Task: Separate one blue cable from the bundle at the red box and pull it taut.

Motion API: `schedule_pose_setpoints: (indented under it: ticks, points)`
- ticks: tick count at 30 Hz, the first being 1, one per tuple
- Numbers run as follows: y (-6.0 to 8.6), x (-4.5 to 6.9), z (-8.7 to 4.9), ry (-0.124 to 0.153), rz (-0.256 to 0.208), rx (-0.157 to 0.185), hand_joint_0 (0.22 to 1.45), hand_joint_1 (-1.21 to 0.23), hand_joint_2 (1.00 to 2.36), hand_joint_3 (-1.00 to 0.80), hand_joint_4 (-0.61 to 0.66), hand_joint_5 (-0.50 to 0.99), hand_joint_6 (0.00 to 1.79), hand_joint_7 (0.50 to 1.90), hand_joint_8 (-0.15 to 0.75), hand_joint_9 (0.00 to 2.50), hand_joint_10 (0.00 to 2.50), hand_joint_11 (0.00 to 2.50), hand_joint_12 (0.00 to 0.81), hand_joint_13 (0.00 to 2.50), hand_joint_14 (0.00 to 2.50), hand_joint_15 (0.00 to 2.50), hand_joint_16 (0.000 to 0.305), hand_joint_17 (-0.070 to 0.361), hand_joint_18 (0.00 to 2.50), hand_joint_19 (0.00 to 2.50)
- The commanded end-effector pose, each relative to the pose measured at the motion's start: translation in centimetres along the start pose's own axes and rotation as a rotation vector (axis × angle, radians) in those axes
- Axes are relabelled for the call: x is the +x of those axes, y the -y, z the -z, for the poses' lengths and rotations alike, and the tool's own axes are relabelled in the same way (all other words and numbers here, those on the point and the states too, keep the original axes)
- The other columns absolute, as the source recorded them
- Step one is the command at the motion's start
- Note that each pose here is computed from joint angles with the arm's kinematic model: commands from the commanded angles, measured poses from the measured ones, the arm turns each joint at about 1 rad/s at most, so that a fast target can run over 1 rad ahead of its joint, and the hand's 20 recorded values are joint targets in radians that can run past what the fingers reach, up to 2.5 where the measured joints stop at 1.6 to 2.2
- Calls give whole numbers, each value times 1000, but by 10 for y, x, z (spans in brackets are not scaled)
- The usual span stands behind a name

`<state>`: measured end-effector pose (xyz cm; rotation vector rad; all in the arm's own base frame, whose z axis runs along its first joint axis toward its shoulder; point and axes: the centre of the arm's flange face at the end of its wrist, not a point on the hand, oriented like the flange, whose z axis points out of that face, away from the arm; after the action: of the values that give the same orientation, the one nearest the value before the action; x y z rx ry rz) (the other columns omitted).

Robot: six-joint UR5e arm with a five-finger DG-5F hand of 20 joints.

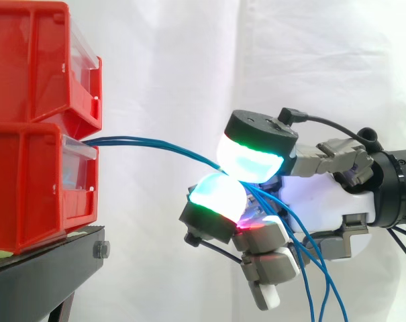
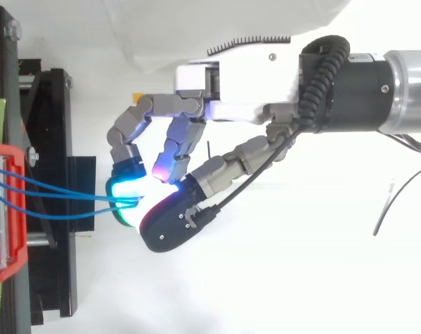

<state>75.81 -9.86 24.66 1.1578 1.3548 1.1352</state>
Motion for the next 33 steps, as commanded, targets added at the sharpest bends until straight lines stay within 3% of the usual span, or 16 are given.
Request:
schedule_pose_setpoints:
  ticks: [1,6,11,14,17,22,33]
  points:
    - [0,1,1,-2,-1,10,714,-876,1017,-289,-38,-139,914,1256,300,1092,25,1170,354,1133,31,1139,45,102,821,761]
    - [0,-1,2,3,-26,11,788,-899,1003,-468,-108,-145,920,1314,294,1105,21,1160,348,1146,31,1135,43,97,829,746]
    - [0,-1,1,3,-61,9,815,-897,1000,-500,-159,-148,930,1295,293,1113,25,1173,349,1151,32,1135,42,94,829,759]
    - [0,-1,1,3,-72,9,791,-920,1000,-500,-150,-149,933,1258,288,1119,25,1180,344,1154,32,1137,42,94,846,739]
    - [0,-1,1,3,-72,9,721,-943,1000,-500,-40,-143,926,1221,294,1128,24,1182,353,1156,33,1135,41,92,847,753]
    - [0,-1,1,3,-72,9,612,-935,1000,-500,23,-140,919,1179,286,1148,25,1185,350,1161,32,1140,41,93,848,771]
    - [0,0,0,4,-72,6,506,-792,1000,-500,69,-141,902,1106,316,1166,22,1164,381,1185,30,1123,46,104,889,780]
